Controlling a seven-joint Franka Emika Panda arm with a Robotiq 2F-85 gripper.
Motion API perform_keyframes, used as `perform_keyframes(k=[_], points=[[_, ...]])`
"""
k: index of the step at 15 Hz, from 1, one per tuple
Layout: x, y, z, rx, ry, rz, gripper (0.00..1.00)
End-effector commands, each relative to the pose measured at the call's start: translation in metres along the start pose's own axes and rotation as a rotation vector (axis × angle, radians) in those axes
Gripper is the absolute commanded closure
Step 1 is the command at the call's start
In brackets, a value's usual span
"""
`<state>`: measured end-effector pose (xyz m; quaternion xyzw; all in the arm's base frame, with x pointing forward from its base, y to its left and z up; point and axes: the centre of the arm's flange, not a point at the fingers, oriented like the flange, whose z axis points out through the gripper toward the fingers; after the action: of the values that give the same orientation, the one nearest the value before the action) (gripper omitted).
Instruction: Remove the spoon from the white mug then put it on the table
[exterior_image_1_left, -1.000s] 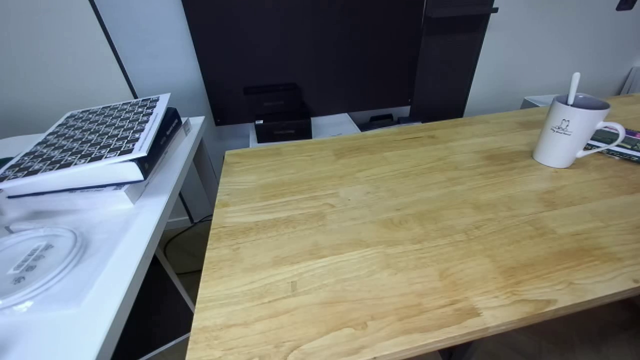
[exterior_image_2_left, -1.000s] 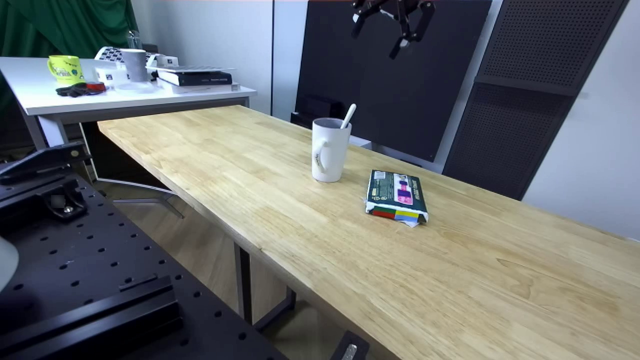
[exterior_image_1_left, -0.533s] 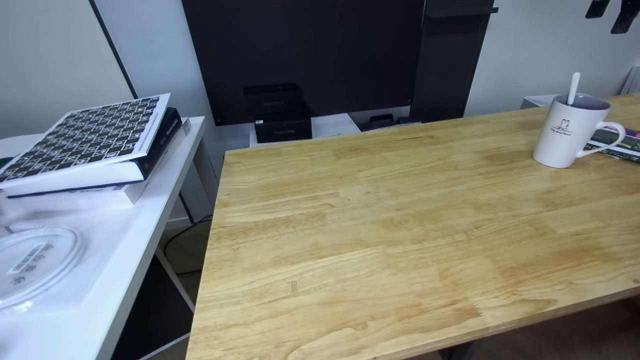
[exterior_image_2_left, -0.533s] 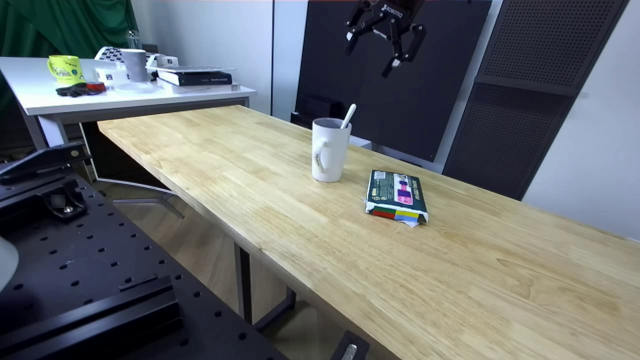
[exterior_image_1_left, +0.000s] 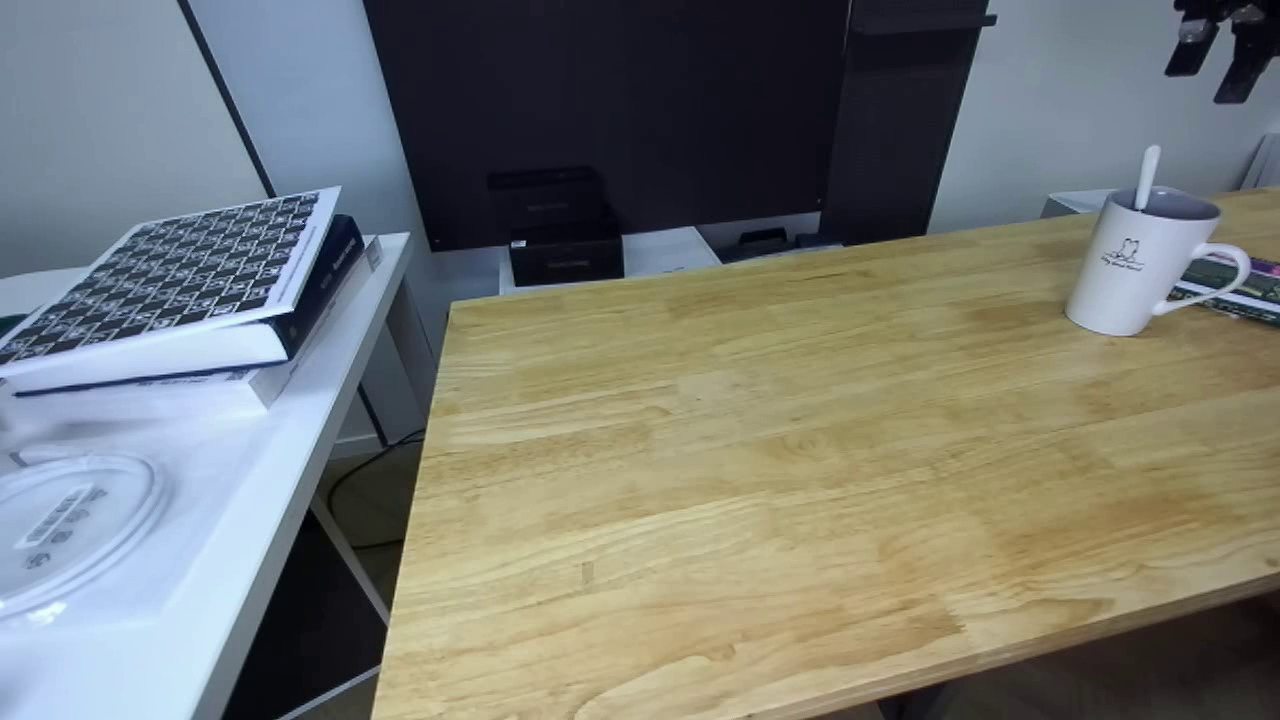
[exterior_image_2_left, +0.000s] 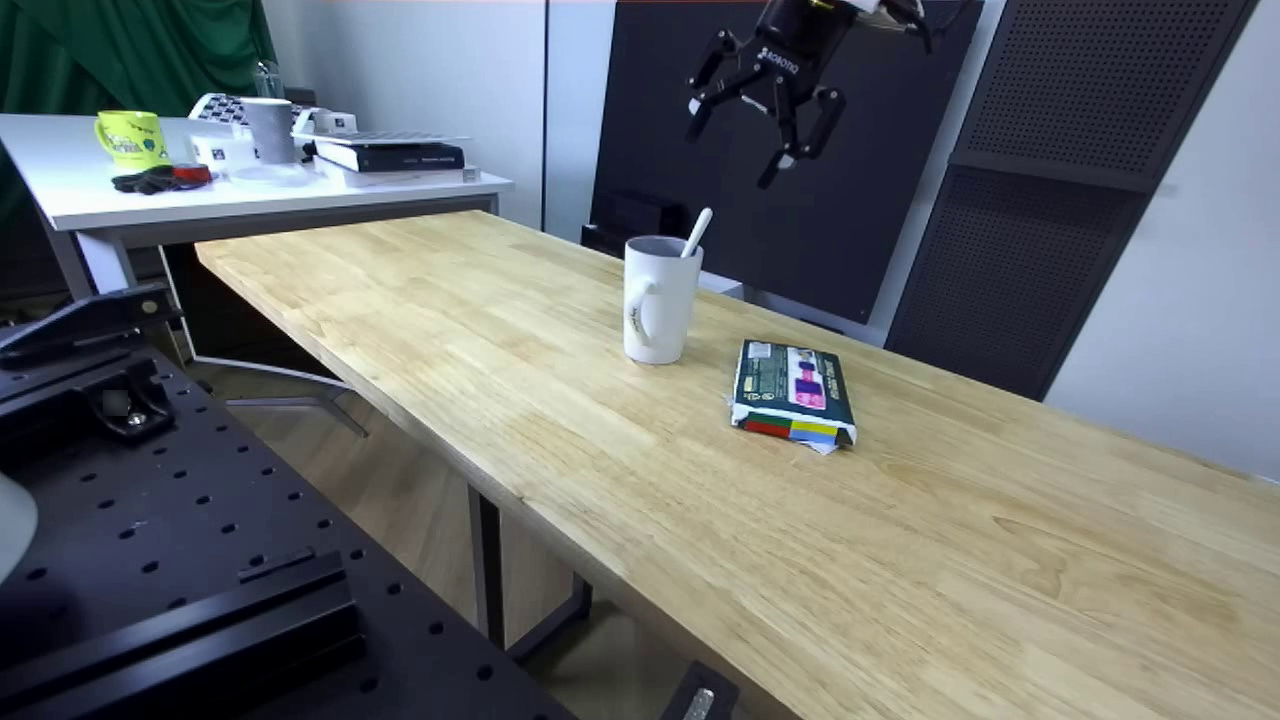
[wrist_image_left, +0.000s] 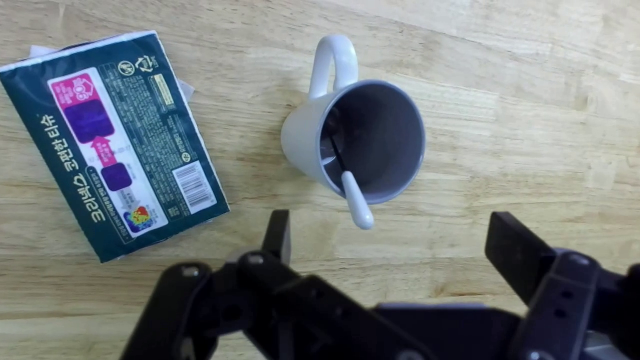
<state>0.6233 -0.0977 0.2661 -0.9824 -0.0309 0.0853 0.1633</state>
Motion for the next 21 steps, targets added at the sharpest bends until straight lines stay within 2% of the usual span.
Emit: perform_keyframes(k=[1, 7, 21], points=[[-0.002, 0.003, 0.012, 0.004, 0.012, -0.008, 0.00], [0.004, 0.003, 0.032, -0.013, 0.012, -0.041, 0.00], [0.026, 0.005, 0.050, -0.019, 0.011, -0.039, 0.00]])
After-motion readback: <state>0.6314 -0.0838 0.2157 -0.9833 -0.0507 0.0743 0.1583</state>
